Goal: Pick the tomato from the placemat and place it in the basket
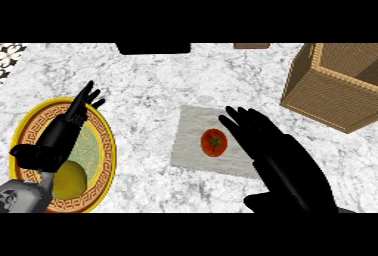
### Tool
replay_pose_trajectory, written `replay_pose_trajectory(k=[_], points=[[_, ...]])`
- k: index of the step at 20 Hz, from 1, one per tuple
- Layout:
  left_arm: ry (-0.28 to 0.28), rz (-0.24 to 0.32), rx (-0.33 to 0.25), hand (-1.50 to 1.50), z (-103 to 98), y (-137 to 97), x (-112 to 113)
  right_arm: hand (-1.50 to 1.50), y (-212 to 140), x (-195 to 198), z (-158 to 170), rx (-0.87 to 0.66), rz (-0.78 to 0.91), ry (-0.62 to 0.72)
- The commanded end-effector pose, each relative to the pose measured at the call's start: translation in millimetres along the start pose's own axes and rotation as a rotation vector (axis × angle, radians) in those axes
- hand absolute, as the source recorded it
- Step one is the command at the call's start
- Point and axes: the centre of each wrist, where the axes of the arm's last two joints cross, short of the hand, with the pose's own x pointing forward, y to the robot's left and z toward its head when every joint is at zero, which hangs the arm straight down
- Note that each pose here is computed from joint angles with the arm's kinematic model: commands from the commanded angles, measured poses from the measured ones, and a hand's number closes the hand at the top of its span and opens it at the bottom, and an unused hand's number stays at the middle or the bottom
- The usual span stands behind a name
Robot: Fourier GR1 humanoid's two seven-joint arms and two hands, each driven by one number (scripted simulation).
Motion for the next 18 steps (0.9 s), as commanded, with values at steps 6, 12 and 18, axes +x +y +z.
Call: replay_pose_trajectory(k=[6, 12, 18], points=[[-0.002, 0.018, -0.036, 0.00, 0, -7, -1, -1.50, -66, 22, 69, 0.088, 0.008, 0.078], [-0.007, 0.005, -0.036, 0.00, -8, -7, 0, -1.50, -54, -7, 56, 0.077, 0.004, 0.077], [-0.011, 0.007, -0.038, 0.00, -1, -19, 8, -1.50, -15, -18, 22, 0.015, -0.103, 0.075]])
